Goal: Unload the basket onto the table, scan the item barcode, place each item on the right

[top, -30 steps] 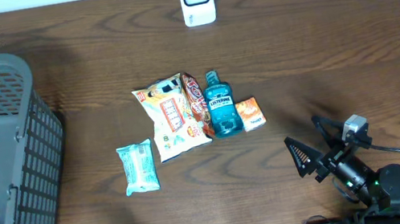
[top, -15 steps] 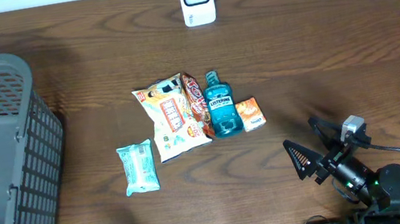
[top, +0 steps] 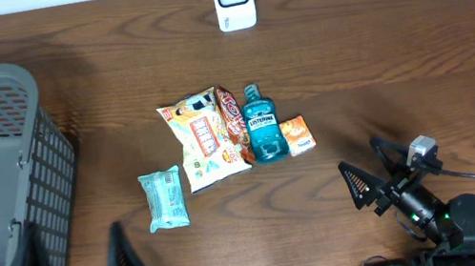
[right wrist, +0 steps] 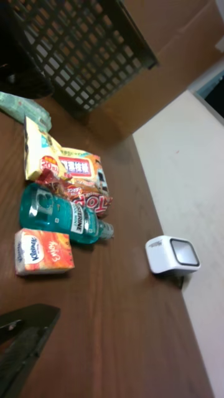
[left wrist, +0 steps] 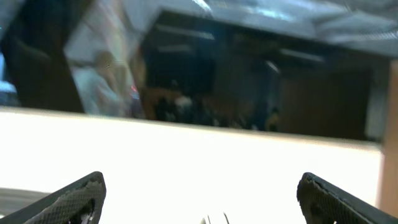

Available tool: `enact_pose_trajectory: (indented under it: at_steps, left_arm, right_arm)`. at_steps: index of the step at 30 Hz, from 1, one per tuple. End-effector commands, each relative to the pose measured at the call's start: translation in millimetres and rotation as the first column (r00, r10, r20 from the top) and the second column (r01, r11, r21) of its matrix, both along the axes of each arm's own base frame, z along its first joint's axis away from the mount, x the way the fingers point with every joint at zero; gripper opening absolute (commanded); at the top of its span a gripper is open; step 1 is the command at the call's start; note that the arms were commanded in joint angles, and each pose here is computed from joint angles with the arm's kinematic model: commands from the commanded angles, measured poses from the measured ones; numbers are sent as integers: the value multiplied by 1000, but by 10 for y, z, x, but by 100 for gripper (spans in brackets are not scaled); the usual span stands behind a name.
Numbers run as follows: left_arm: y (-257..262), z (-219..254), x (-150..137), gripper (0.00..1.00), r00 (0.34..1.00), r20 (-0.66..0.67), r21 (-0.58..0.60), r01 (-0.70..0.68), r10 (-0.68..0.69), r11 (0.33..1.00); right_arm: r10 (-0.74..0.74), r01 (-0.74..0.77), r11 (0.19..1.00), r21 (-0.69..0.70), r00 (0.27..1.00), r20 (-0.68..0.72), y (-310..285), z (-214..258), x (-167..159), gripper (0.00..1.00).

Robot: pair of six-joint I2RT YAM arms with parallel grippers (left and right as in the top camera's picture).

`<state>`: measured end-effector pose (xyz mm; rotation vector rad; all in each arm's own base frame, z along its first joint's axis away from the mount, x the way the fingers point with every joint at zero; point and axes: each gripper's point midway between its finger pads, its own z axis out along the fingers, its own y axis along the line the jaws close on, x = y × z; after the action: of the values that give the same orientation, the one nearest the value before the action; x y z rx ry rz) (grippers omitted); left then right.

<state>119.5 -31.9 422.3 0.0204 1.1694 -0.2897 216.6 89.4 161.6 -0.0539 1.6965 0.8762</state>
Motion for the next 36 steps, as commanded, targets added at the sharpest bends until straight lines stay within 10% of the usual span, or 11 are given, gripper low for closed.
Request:
enact_pose_trajectory:
  at_steps: [1,15,28,36]
  left_arm:
    - [-199,-269,161,98,989,-68,20,130,-128,991]
    - [-360,-1313,725,98,925,-275,-27,265,-262,964]
    - [-481,-1588,808,98,897,-302,-26,329,-322,944]
    - [-186,-1987,1051,98,908,-384,-95,142,-168,985]
  right_arm:
    - [-36,37,999,1,998,-41,-47,23,61,99]
    - [-155,73,953,-294,951,-267,31,309,584,99]
    - [-36,-278,841,-463,827,-562,906,-194,542,99]
    - [-68,-227,869,-439,824,-562,1045,-324,758,99]
